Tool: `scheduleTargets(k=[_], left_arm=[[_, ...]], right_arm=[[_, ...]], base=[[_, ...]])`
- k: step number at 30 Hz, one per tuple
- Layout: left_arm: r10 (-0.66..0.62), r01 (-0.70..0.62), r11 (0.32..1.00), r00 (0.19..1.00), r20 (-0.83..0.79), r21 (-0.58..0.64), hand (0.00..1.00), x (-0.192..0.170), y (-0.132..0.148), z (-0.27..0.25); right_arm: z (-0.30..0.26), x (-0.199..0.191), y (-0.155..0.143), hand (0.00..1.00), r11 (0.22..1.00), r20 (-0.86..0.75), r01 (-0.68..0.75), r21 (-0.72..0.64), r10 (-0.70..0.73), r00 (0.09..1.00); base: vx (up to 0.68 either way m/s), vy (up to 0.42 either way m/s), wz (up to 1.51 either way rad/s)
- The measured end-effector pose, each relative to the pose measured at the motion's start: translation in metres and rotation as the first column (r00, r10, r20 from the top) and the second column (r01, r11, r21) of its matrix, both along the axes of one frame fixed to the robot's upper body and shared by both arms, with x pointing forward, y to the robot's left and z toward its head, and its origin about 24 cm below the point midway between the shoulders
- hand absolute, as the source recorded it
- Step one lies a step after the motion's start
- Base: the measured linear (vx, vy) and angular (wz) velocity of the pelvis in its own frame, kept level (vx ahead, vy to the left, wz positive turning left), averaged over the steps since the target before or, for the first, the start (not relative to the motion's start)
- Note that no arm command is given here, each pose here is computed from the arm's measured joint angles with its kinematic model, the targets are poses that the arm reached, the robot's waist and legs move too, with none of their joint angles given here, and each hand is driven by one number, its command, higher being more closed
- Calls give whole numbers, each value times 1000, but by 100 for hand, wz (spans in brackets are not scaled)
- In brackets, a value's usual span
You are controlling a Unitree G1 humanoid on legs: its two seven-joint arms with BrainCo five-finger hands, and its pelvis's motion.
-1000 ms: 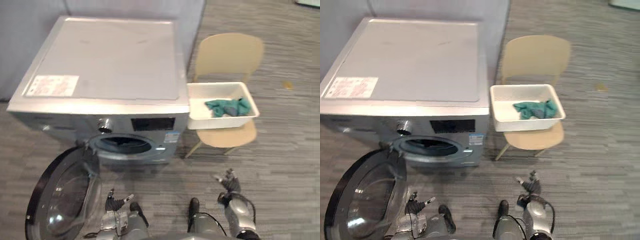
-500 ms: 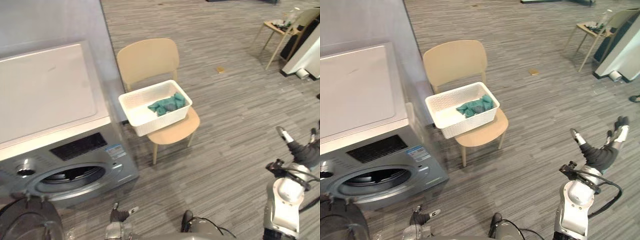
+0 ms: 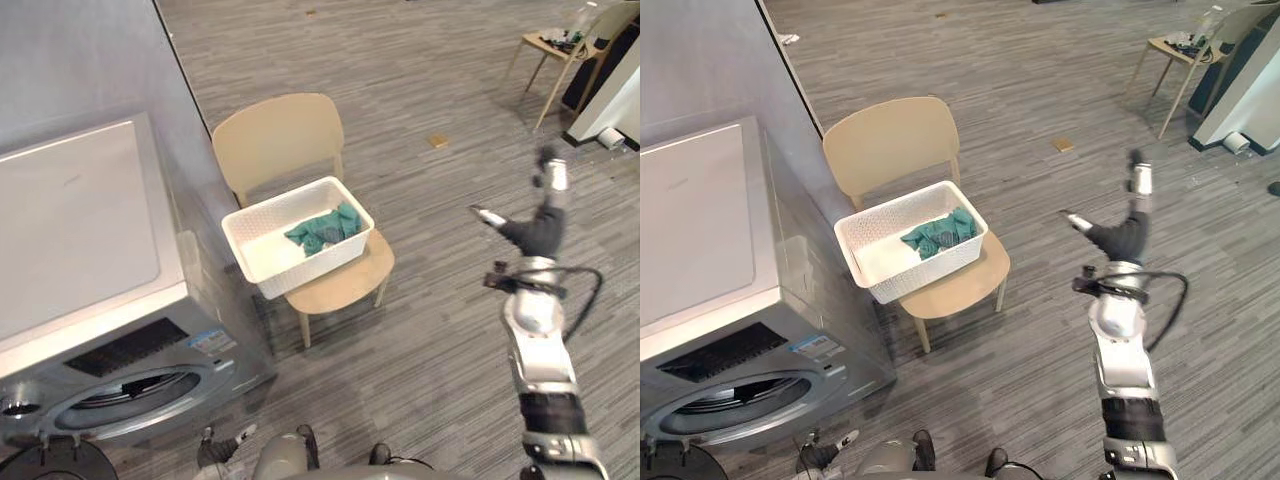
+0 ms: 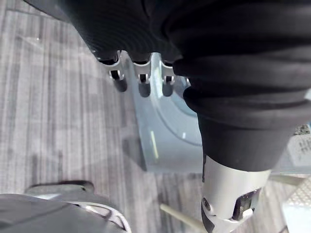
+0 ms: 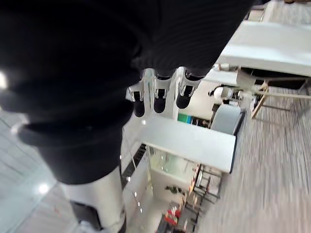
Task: Pick up the laundry basket with both hands and put the clothes into the washing machine.
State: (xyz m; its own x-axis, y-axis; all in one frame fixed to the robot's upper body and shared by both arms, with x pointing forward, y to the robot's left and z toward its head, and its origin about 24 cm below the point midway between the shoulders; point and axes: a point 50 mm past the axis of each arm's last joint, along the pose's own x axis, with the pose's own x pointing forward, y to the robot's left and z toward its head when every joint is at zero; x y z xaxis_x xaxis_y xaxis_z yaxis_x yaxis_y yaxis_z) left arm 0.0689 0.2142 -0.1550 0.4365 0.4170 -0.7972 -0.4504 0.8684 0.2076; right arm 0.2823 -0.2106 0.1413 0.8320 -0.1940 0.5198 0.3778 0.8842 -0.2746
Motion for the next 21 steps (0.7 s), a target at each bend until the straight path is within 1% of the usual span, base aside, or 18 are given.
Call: scheduleTargets(k=[1,2,4,6,8,11,12,14,16,18,21], left_arm=[[16,-16,1000,1000,-21,-4,0,-7,1,-1],[22,-22,1000,999,-26,-3,0,-9,2,-1],[14,-14,1000,999,-30,0,0,-11,6,-1],[-38,38,999,999,-33,7,0,-7,9,0],[-82,82,996,997,12,23,0,15,10,4],[-120,119,993,990,75,24,0,42,3,9],[-132,130,991,988,82,26,0,44,2,10],[-155,150,987,984,86,57,0,44,10,13],[-148,145,989,986,83,32,0,43,1,10],[-137,139,990,987,81,-10,0,38,-14,6],[-134,136,990,988,79,-25,0,37,-17,5]], right_arm=[[-5,4,10,0,998,-41,-27,-59,25,999],[-8,4,13,0,996,-55,-38,-78,34,998],[-13,6,17,0,995,-85,-51,-88,44,995],[-18,5,14,0,994,-115,-55,-100,43,992],[-20,2,7,0,990,-137,-51,-130,33,990],[-18,2,0,0,978,-156,-63,-197,32,987],[-17,2,-2,0,976,-156,-62,-210,29,987],[-16,2,-4,0,971,-163,-66,-228,29,986],[-20,5,-14,0,956,-208,-69,-286,8,978],[-23,10,-28,0,943,-258,-57,-327,-32,966],[-20,16,-40,0,936,-270,-33,-351,-67,960]], base=[[277,84,-25],[245,59,-17],[201,29,11],[242,-80,59],[233,-160,92],[199,-265,101],[176,-262,92],[216,-343,77],[207,-403,48],[105,-276,58],[86,-289,101]])
